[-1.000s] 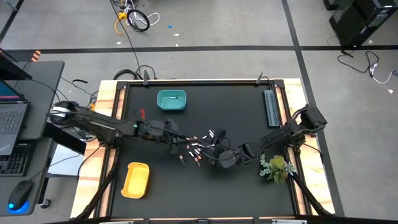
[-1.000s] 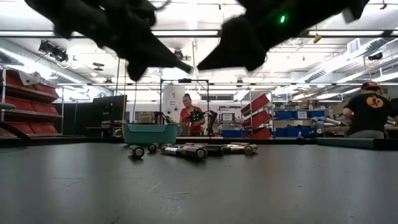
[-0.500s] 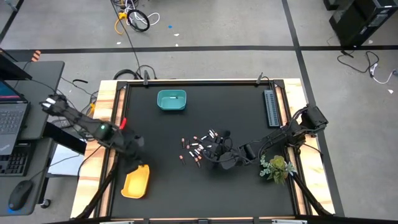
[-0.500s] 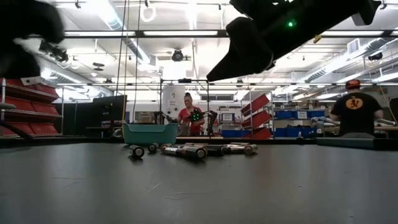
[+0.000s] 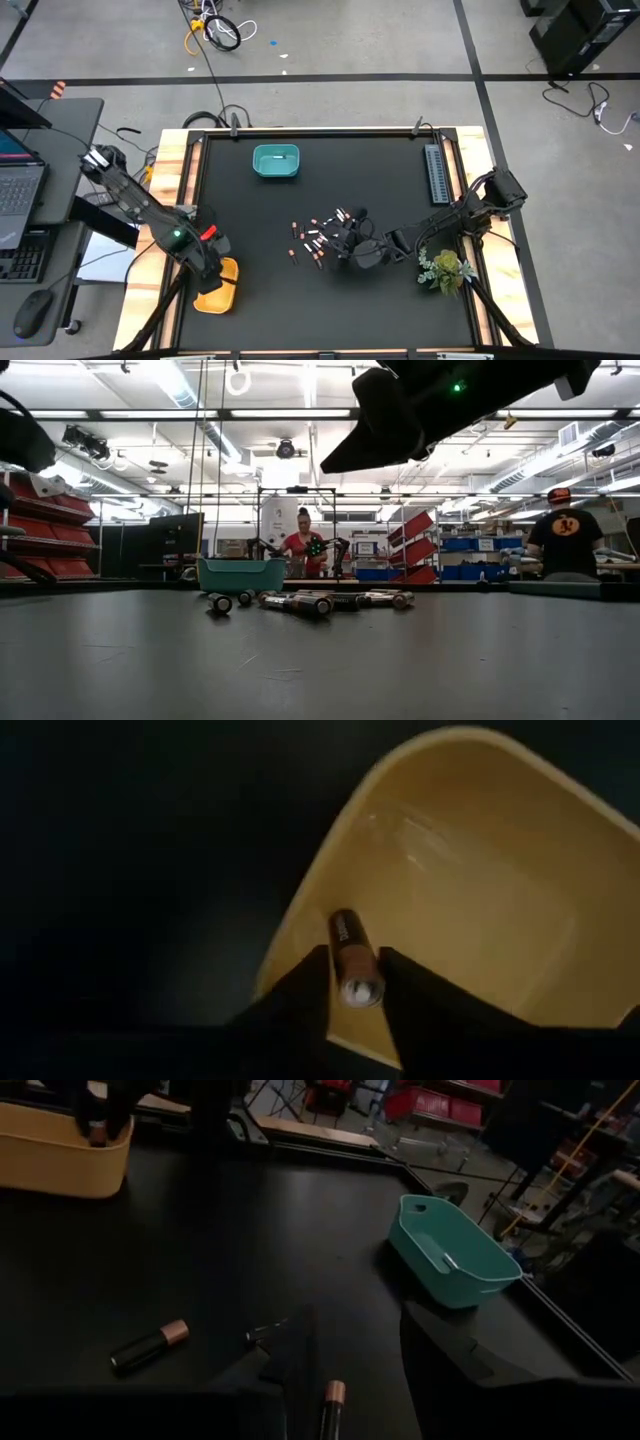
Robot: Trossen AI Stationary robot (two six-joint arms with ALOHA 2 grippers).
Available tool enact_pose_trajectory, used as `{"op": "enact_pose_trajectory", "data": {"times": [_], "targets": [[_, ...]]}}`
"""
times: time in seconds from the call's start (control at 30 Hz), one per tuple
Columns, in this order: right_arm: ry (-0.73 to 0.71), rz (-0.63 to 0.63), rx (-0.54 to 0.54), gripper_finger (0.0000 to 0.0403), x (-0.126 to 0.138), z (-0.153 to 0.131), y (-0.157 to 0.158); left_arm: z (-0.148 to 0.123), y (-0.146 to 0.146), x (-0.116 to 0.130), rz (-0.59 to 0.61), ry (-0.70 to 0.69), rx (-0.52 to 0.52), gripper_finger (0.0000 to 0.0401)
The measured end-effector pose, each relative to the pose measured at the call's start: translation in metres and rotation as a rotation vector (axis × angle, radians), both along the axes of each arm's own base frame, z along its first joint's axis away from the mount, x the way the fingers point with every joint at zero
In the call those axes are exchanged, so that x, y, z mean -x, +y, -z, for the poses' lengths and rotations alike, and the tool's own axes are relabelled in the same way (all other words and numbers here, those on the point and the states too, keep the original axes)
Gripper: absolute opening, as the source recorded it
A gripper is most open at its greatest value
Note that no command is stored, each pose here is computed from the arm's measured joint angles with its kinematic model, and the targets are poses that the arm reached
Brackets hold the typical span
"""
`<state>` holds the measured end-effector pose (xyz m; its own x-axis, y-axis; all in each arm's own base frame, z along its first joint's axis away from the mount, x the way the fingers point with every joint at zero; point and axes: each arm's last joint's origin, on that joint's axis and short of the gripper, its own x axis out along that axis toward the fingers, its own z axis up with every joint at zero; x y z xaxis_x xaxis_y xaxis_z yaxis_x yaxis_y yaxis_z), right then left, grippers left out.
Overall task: Sort batteries
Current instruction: Put the black battery into the yellow bin
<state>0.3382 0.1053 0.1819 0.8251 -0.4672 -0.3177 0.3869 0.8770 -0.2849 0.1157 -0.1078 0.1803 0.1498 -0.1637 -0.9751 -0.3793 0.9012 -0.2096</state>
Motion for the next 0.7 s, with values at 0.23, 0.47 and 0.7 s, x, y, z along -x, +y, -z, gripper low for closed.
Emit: {"op": "enact_pose_trajectory", "data": {"times": [0.23,0.47,0.7], "targets": [[0.0,-0.002,-0.003,0.0131,0.0,0.0,-0.001,0.0,-0.01,-0.007,0.044,0.024,0.082,0.0201],[0.001,0.0,-0.015,0.0131,0.0,0.001,-0.001,-0.049,-0.022,-0.024,0.08,-0.16,0.089,0.0191],[-0.011,-0.01,-0.163,0.0129,-0.003,0.004,-0.009,-0.059,-0.015,-0.041,0.08,-0.37,-0.18,0.0179]]}}
